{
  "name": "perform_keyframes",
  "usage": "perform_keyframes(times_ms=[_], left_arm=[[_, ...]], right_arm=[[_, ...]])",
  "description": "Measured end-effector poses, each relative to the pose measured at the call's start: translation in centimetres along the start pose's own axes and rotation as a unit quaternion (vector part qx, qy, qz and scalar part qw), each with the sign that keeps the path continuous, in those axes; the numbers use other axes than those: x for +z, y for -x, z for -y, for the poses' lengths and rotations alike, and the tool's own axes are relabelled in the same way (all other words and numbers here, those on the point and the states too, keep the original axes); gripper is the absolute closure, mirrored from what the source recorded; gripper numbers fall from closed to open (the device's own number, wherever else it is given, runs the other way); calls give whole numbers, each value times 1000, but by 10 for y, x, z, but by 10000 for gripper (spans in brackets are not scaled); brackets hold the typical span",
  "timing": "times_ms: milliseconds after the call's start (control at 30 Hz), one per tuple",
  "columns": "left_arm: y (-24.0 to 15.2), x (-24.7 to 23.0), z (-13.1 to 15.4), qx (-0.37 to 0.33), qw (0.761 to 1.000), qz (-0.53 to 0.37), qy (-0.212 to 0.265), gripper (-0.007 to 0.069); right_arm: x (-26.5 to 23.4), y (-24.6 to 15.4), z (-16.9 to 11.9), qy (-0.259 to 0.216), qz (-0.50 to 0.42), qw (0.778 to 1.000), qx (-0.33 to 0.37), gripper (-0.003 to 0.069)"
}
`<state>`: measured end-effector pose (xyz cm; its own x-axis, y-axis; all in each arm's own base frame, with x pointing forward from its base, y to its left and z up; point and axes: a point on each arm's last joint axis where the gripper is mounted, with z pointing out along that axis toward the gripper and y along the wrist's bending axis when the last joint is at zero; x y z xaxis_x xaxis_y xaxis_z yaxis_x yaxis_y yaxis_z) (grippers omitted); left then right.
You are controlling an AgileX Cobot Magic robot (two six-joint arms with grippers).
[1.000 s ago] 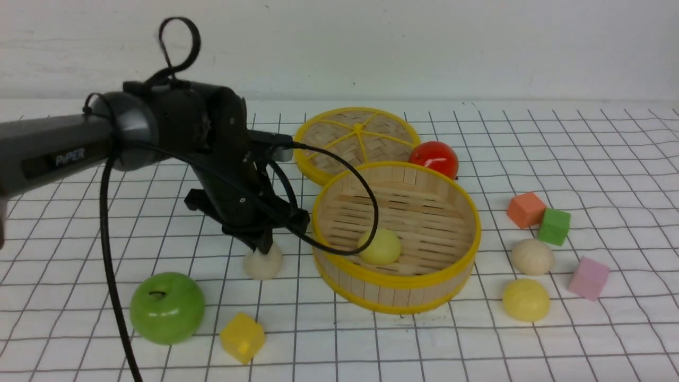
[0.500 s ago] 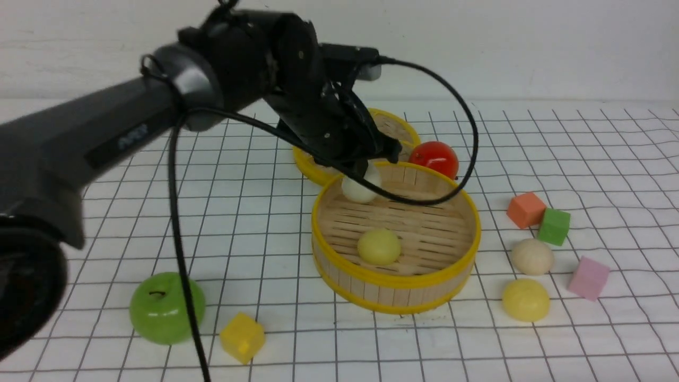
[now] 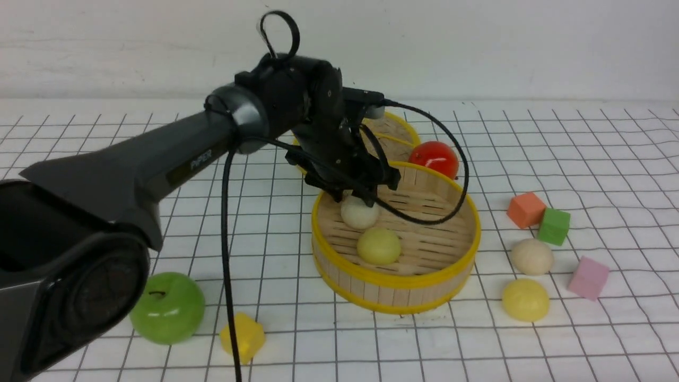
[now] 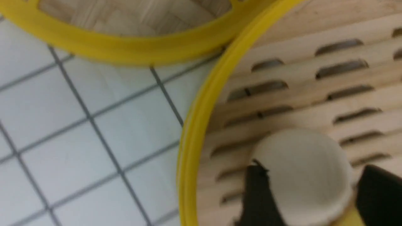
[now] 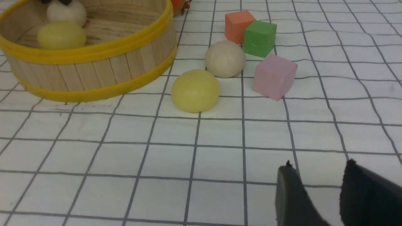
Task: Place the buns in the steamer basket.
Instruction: Use the right arm to grab a steamed stuffed bun
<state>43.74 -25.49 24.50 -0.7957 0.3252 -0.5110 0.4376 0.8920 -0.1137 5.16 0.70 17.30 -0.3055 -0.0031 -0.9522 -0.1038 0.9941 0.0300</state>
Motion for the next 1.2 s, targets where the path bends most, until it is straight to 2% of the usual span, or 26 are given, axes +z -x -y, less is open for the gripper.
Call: perform_keyframes(times_ms=[67, 133, 167, 200, 233, 333, 400, 467, 600, 667, 700, 767, 800, 867, 933, 1000, 1200], left_arm=[[5, -31, 3, -2, 1000, 2, -1, 134], [8, -57, 5, -1, 1000, 10, -3, 142], [10, -95, 8, -1, 1000, 26, -5, 212], [11, -99, 8, -1, 1000, 28, -6, 223], [10, -133, 11, -4, 999, 47, -12, 316], [3, -185, 18, -3, 995, 86, -39, 558], [-9, -214, 24, 8, 991, 112, -69, 638], [-24, -237, 29, 15, 986, 133, -100, 638], [-55, -262, 32, 24, 975, 176, -132, 638], [-92, -276, 31, 35, 961, 227, -152, 638], [-95, -277, 31, 35, 960, 231, -153, 638], [-129, -283, 27, 32, 948, 275, -159, 638], [-152, -285, 24, 27, 941, 300, -156, 638], [-167, -285, 21, 22, 937, 314, -154, 638], [-214, -280, 12, 11, 930, 338, -145, 638], [-236, -279, 9, 7, 927, 346, -144, 638], [-300, -263, 1, -9, 924, 351, -152, 638]], right_arm=[[0, 0, 0, 0, 0, 1000, 0, 419], [0, 0, 0, 0, 0, 1000, 0, 419], [0, 0, 0, 0, 0, 1000, 0, 419], [0, 0, 0, 0, 0, 1000, 0, 419], [0, 0, 0, 0, 0, 1000, 0, 419], [0, 0, 0, 0, 0, 1000, 0, 419], [0, 0, 0, 0, 0, 1000, 0, 419], [0, 0, 0, 0, 0, 1000, 0, 419], [0, 0, 0, 0, 0, 1000, 0, 419], [0, 0, 0, 0, 0, 1000, 0, 419], [0, 0, 0, 0, 0, 1000, 0, 419], [0, 0, 0, 1, 2, 1000, 3, 419], [0, 1, -1, 4, 6, 1000, 17, 419], [0, 1, -2, 10, 10, 999, 39, 419], [1, 5, -5, 33, 38, 988, 147, 419], [0, 10, -6, 44, 59, 976, 203, 419], [-4, 27, 0, 50, 156, 943, 289, 419]])
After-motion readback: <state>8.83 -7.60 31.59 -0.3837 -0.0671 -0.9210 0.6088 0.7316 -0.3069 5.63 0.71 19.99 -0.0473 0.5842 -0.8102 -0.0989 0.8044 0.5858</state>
